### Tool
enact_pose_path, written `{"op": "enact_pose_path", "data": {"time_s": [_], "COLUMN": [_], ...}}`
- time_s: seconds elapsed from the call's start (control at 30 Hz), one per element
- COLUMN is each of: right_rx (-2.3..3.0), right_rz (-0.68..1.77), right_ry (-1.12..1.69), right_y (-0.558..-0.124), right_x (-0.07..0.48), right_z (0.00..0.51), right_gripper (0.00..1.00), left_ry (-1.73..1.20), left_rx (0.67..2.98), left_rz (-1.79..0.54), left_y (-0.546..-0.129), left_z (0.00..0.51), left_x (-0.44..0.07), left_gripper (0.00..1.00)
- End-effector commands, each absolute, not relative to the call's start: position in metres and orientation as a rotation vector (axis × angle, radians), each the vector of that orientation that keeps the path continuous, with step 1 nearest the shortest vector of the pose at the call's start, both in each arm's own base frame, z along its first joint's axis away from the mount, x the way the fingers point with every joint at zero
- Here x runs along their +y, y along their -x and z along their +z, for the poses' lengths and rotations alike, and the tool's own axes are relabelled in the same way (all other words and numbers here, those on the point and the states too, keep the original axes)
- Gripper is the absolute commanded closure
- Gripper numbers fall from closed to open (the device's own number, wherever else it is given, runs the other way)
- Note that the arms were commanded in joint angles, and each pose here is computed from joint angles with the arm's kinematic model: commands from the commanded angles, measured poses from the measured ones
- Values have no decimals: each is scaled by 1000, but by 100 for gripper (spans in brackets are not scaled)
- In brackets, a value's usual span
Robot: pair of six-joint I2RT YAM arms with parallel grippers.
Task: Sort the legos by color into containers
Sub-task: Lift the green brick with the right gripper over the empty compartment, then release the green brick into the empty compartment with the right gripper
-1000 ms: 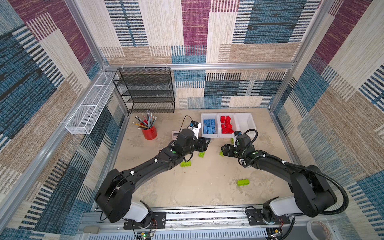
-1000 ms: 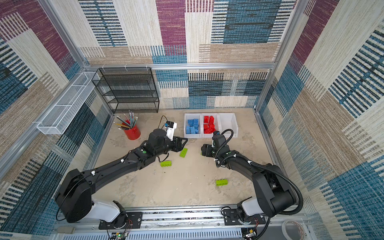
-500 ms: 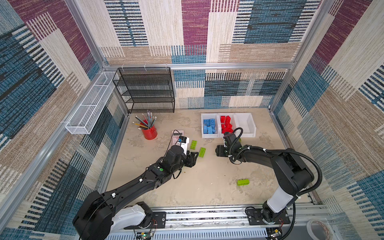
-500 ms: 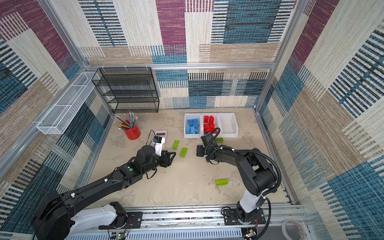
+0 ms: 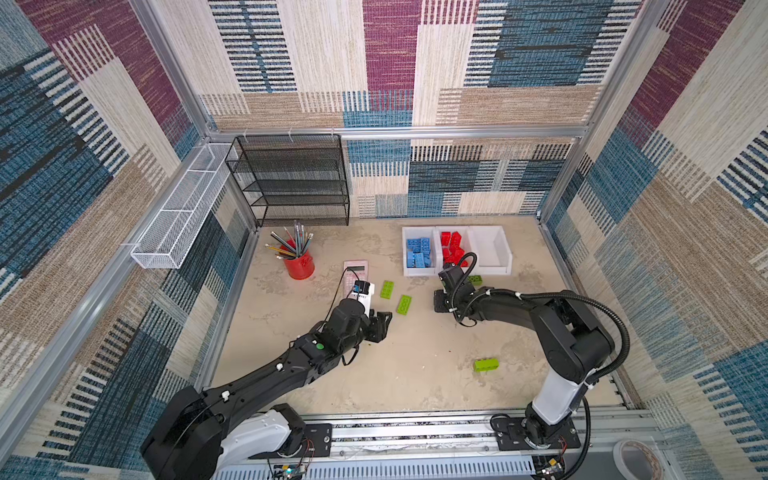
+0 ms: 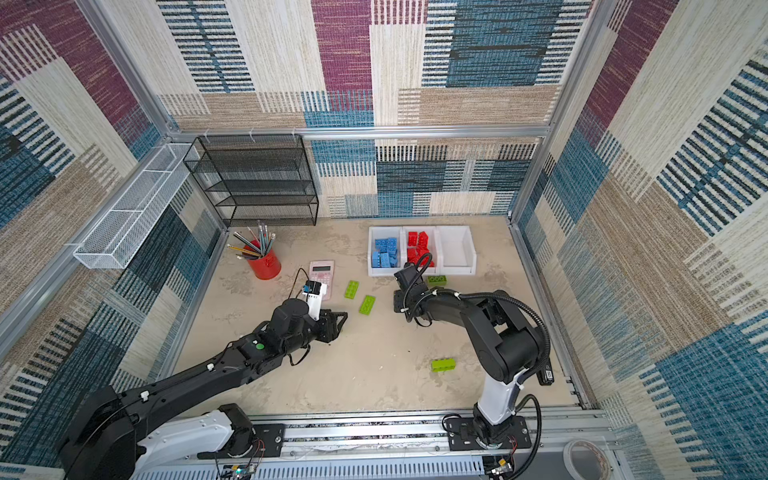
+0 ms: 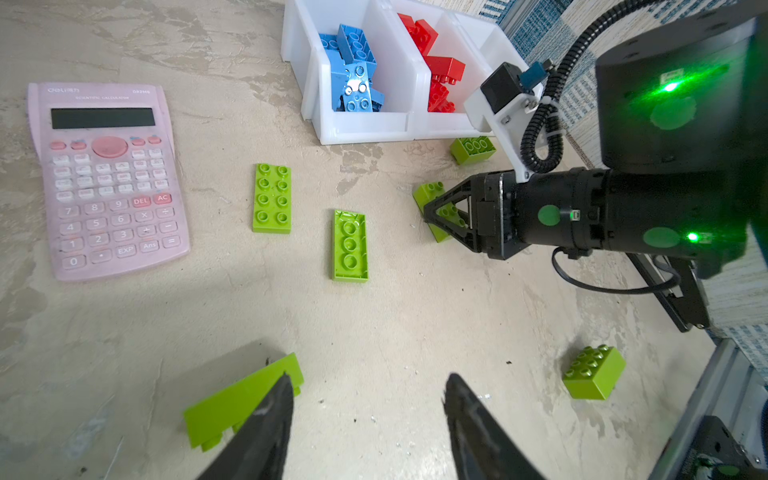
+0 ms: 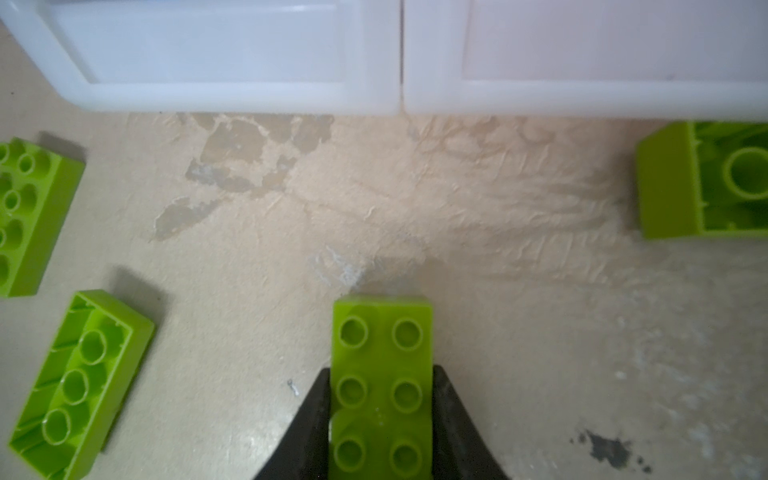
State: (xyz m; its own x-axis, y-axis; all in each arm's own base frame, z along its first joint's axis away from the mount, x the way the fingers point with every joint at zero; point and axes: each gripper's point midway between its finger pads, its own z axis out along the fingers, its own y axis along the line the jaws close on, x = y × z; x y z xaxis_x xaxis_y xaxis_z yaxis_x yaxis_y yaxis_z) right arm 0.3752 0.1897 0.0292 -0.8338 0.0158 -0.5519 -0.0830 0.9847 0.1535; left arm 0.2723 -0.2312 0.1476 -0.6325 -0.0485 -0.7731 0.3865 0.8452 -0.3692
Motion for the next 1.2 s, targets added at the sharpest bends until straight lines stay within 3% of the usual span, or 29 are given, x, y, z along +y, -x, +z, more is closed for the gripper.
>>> {"op": "enact_pose_path", "data": {"time_s": [0.0,0.33,0.63,0.93,1.17], "right_rx": [2576,2405,2252,2204,2227], "right_rz": [204,314,398,448,458], "right_ry": [72,40,-162,-347,-376], "right_y": [-368,-408,-459,-513,-540], "right_x": [186,178,99,26,8], "right_z": [33,125,180,167,143], "right_gripper": [66,66,66,66,65], "left_ry": [-241,-288,-319,-343,-366], "left_rx": [2166,2159,2174,2203,2230], "left_rz": [-669,-723,-801,-863,-860], "left_y": [-275,-310,-353,-389,-404], "left_z": [155,179,182,165,151], "left_x": [-235,-279,-335,-385,-403], "left_gripper": [40,40,40,41,41]}}
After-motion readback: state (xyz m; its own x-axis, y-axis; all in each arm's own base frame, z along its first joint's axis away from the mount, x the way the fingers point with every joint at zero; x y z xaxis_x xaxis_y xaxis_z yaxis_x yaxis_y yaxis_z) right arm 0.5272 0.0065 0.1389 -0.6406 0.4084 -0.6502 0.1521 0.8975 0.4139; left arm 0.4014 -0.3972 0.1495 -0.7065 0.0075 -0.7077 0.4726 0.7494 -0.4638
